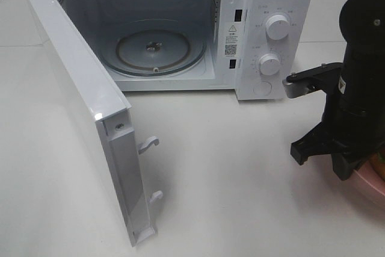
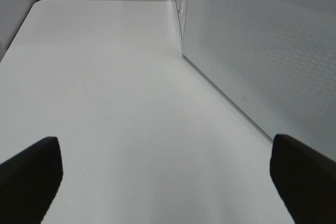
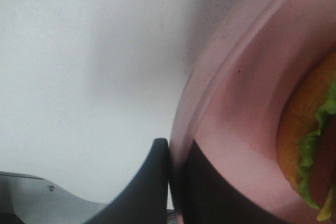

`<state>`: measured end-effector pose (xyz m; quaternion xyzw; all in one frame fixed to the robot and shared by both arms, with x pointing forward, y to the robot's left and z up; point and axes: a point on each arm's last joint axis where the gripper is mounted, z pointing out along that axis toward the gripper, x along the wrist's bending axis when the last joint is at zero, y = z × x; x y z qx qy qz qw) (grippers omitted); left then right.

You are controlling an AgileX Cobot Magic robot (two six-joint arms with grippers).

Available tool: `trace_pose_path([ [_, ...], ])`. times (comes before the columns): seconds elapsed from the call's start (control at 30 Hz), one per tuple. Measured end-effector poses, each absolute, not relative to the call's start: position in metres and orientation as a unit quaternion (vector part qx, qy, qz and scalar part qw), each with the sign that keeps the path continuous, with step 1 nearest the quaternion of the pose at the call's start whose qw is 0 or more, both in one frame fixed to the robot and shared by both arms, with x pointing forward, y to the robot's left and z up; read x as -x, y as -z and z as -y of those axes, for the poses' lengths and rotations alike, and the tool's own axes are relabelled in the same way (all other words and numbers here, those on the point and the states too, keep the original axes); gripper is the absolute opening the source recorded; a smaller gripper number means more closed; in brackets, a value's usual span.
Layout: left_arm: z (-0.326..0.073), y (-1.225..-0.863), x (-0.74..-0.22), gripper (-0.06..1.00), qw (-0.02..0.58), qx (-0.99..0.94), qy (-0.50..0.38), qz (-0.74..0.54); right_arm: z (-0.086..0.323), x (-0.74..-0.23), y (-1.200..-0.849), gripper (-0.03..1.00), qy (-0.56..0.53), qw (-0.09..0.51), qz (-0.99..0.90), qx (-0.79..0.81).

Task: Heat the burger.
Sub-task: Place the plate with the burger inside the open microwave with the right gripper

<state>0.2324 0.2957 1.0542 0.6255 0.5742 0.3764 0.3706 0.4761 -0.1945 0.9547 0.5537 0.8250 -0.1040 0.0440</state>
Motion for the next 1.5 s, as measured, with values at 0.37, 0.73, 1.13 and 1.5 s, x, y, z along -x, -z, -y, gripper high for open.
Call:
trace_pose_path([
  [0.37, -0.296, -1.054, -0.232, 1.0, 0.371, -0.626, -0.376, -0.574, 0.165, -0.445, -0.984, 0.02, 0.094, 0.086, -0.875, -0.466],
  [0.73, -0.296, -1.054, -0.232, 1.0, 0.371, -0.626, -0.376, -0.574, 0.137, -0.411, -0.988, 0.02, 0.139, 0.094, -0.954, -0.247],
  [1.13, -0.296, -1.054, -0.232, 1.0, 0.371, -0.626, -0.376, -0.574, 0.121, -0.396, -0.978, 0.03, 0.129, 0.139, -0.977, -0.095],
  [1.5, -0.296, -1.054, -0.232, 1.0, 0.371, -0.626, -0.376, -0.574, 0.115, -0.397, -0.977, 0.06, 0.098, 0.152, -0.976, -0.12],
])
